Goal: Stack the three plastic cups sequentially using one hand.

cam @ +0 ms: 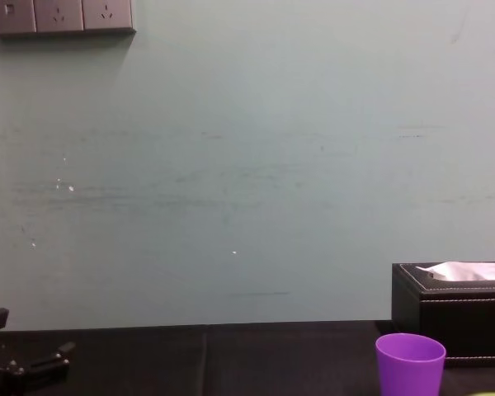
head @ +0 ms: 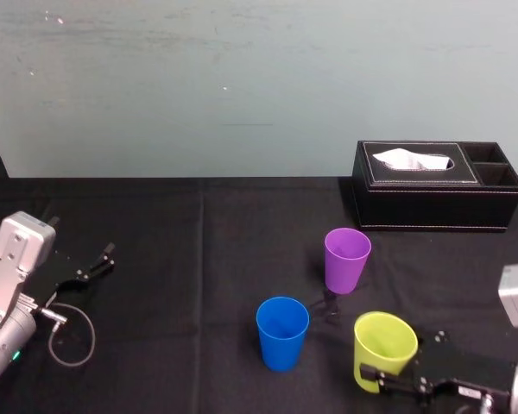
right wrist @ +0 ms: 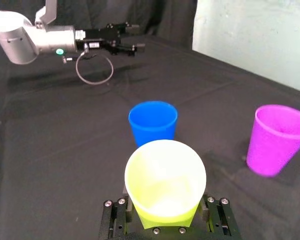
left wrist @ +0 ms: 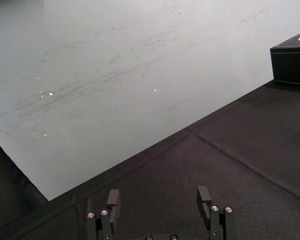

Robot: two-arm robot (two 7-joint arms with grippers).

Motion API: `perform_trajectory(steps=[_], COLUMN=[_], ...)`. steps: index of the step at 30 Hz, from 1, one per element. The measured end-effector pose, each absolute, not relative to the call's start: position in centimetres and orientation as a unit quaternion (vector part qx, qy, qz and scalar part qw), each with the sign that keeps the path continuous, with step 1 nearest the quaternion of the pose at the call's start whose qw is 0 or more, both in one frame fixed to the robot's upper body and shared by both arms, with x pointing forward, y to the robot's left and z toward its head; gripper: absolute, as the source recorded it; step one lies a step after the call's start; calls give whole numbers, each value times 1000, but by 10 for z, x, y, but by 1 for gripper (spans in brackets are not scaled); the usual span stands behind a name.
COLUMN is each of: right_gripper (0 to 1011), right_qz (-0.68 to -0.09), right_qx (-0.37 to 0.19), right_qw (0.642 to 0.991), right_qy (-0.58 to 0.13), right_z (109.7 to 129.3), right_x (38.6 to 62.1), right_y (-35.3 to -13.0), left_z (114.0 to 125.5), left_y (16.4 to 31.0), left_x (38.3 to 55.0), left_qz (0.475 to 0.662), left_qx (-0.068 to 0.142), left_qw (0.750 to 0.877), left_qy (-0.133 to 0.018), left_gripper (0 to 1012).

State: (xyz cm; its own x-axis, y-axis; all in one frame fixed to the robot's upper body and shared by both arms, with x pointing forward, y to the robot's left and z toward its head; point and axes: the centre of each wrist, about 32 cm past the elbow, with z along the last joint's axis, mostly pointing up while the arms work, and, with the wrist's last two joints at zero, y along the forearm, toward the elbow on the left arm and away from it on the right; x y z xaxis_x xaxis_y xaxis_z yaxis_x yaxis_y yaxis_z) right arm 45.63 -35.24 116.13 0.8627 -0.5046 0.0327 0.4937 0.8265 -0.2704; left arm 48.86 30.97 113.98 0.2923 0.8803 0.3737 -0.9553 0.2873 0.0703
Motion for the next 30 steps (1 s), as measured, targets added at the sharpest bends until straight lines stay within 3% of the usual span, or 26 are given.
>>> perform_trajectory(steps=[22,30], right_gripper=[721,721], right_qz=[-294,-312], right_qx=[-104,-82], right_qw=[950,946], right_qy=[-15,-17], right_z=[1210,1218], right_x=[524,540], right_y=[-332,-331], left_z=[1140,1140], left_y=[310,310], left_x=[489,489], left_qz=[580,580], left_qx=[141,141], left_qw=[791,791], left_qy=[-132,-132], left_gripper=[1000,1000])
